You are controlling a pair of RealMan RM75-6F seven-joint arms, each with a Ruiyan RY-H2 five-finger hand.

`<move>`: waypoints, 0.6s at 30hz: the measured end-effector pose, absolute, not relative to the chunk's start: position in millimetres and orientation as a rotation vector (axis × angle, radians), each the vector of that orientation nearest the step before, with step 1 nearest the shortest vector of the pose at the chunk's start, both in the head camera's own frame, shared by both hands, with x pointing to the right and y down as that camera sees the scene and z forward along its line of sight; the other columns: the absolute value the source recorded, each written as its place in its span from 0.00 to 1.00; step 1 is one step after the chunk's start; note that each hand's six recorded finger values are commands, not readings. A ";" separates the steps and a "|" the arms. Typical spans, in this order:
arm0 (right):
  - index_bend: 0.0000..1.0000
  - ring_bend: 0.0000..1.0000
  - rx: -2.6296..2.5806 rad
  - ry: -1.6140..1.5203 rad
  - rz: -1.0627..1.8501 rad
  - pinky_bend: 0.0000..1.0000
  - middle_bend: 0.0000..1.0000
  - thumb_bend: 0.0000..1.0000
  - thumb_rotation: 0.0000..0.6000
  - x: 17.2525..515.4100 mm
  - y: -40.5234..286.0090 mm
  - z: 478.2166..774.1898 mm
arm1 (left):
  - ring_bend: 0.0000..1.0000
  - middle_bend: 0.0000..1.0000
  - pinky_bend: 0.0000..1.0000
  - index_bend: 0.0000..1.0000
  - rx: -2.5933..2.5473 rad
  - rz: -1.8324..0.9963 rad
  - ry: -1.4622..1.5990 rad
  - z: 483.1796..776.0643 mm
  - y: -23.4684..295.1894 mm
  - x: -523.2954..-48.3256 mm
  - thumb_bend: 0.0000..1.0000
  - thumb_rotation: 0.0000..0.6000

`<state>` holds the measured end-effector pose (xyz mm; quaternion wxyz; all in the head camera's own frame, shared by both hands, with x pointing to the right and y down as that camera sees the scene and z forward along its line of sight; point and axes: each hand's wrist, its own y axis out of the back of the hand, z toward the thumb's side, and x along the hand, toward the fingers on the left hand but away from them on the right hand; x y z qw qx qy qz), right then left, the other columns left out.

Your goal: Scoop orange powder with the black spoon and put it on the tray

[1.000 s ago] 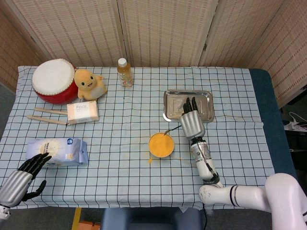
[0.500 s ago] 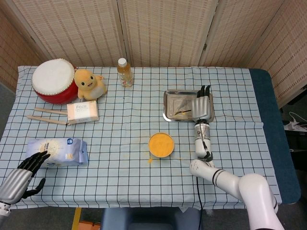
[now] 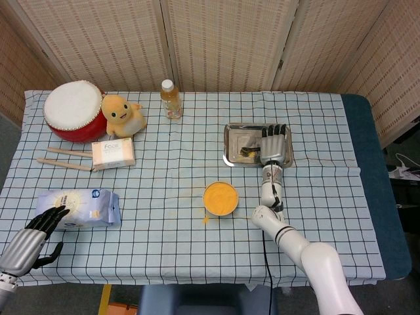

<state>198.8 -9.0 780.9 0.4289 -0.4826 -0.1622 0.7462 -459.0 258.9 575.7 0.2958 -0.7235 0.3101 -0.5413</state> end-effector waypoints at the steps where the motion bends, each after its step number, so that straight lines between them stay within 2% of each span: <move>1: 0.00 0.00 -1.212 -0.417 1.858 0.00 0.00 0.29 1.00 199.1 -10.2 778.9 | 0.00 0.00 0.14 0.00 -1.924 -1.438 0.825 575.2 259.1 -458.7 0.50 1.00; 5: 0.00 0.00 -1.257 -0.478 1.812 0.00 0.00 0.29 1.00 199.3 -12.4 764.3 | 0.00 0.00 0.14 0.00 -1.918 -1.429 0.829 572.3 259.6 -458.1 0.50 1.00; 10: 0.00 0.00 -1.375 -0.547 1.679 0.00 0.00 0.29 1.00 194.5 3.1 724.4 | 0.00 0.00 0.14 0.00 -1.906 -1.425 0.825 570.5 260.4 -456.7 0.50 1.00; 14: 0.00 0.00 -1.483 -0.609 1.562 0.00 0.00 0.29 1.00 207.0 36.8 675.3 | 0.00 0.00 0.16 0.00 -1.886 -1.418 0.832 568.8 260.3 -454.9 0.50 1.00; 18: 0.00 0.00 -1.552 -0.706 1.474 0.00 0.00 0.29 1.00 248.4 90.1 618.0 | 0.00 0.00 0.17 0.00 -1.855 -1.419 0.849 570.4 258.2 -455.0 0.50 1.00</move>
